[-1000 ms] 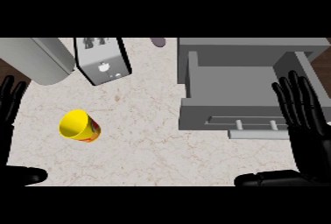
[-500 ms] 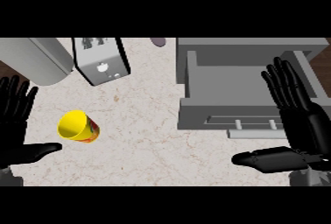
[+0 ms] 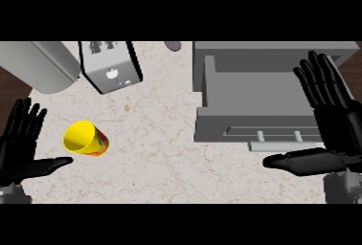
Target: Pick up the cup, place it into the drawer and close the drawer
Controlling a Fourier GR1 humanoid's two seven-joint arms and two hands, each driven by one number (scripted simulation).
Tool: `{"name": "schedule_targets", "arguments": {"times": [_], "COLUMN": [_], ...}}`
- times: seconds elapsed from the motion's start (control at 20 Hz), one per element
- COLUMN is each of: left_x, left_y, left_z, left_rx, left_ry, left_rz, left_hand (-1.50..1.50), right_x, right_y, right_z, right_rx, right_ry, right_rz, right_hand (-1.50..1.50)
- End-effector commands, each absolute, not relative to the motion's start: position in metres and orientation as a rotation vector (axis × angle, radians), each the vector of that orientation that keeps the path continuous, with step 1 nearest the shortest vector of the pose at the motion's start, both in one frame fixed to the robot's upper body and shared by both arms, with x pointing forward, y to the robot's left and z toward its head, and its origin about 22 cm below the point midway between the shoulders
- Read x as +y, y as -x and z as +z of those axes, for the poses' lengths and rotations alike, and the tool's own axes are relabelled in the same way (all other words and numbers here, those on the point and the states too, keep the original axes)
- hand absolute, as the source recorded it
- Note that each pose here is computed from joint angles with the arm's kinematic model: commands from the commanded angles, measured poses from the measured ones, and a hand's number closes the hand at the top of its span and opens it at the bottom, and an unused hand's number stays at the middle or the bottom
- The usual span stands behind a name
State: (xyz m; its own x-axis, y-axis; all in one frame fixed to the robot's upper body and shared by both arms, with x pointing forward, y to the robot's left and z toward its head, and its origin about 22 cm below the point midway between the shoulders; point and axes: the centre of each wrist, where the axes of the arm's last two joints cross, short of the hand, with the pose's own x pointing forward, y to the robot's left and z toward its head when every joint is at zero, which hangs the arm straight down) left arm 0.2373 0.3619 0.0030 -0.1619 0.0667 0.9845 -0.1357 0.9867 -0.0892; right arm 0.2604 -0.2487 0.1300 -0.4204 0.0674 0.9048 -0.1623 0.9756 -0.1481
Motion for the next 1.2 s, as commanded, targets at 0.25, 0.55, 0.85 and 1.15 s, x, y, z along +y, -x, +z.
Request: {"name": "schedule_targets", "arguments": {"times": [0.25,0.55,0.85,1.15], "left_x": [0.369,0.388,0.392,0.387], "left_y": [-0.216,-0.260,-0.230,-0.243], "left_z": [-0.075,-0.082,-0.127,-0.128], "left_rx": [-1.650,-1.611,-1.617,-1.666], "left_ry": [-0.114,-0.125,-0.147,-0.141], "left_rz": [0.194,0.197,0.201,0.205], "left_hand": [-1.50,-1.50,-1.50,-1.50], "right_x": [-0.255,-0.253,-0.264,-0.255], "right_y": [-0.262,-0.275,-0.268,-0.277], "right_z": [0.145,0.148,0.154,0.158], "right_rx": [-1.989,-2.013,-2.004,-2.000], "right_ry": [-0.055,-0.063,-0.033,-0.042], "right_rz": [0.264,0.247,0.272,0.273], "right_hand": [-1.50,-1.50,-1.50,-1.50]}}
